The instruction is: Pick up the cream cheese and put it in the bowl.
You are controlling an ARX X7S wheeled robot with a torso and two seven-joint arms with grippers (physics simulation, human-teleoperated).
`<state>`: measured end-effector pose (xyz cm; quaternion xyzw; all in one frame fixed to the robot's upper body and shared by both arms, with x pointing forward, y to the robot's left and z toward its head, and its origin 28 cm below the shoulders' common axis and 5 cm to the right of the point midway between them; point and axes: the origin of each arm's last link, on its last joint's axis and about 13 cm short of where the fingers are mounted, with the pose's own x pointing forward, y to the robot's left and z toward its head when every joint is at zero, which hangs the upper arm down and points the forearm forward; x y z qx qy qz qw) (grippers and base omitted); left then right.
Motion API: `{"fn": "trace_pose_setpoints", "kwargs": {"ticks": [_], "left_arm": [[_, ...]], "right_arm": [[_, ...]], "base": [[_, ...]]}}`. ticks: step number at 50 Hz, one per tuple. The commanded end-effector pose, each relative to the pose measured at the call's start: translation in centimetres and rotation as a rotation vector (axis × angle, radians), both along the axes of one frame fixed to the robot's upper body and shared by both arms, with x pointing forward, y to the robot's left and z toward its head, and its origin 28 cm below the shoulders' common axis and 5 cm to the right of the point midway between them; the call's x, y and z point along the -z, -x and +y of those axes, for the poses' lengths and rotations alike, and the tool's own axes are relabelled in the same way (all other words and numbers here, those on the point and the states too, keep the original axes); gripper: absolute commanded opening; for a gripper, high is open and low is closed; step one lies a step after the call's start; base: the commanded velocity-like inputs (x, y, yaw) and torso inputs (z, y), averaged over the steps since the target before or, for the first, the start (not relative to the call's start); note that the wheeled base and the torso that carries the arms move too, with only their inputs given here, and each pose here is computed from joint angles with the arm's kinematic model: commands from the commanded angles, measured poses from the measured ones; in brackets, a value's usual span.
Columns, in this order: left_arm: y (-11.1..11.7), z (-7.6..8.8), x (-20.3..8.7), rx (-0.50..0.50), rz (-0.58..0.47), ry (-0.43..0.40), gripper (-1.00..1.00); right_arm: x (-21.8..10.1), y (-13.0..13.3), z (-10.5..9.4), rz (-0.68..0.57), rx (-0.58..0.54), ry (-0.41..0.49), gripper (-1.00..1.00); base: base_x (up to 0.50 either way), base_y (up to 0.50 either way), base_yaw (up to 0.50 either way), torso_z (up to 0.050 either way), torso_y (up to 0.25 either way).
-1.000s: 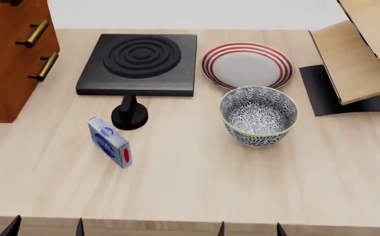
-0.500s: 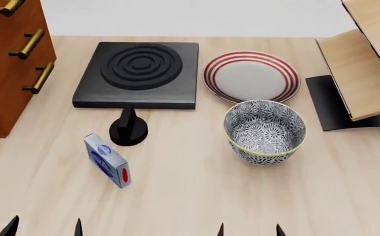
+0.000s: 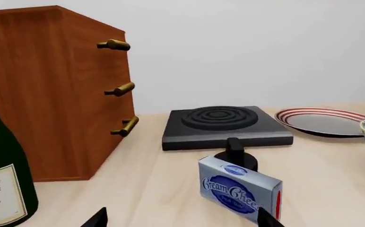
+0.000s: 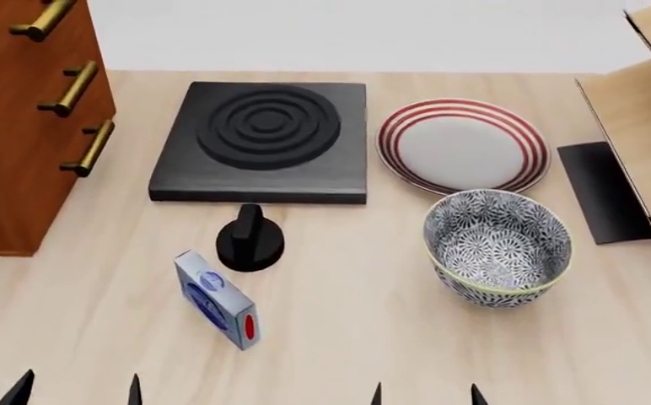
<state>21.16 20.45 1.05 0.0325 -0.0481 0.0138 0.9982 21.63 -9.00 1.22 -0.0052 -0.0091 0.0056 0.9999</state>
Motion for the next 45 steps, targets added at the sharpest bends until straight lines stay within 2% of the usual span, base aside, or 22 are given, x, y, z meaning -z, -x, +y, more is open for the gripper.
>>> {"fn": "trace_pose_setpoints", "kwargs": {"ticks": [1, 13, 45], "left_arm": [[-0.01, -0.08, 0.04, 0.000, -0.001, -0.004, 1.00], [-0.16, -0.11, 0.13, 0.000, -0.002, -0.014, 1.00], [-0.26, 0.00, 0.05, -0.002, -0.013, -0.015, 1.00]], "right_arm": [[0.41, 0.00, -0.07, 0.001, 0.001, -0.002, 1.00], [0.26, -0.10, -0.19, 0.002, 0.009, -0.010, 1.00], [0.31, -0.26, -0.08, 0.001, 0.004, -0.001, 1.00]], "base": [[0.07, 0.15, 0.00, 0.000, 0.000], [0.08, 0.12, 0.00, 0.000, 0.000], [0.10, 0.00, 0.00, 0.000, 0.000]]}}
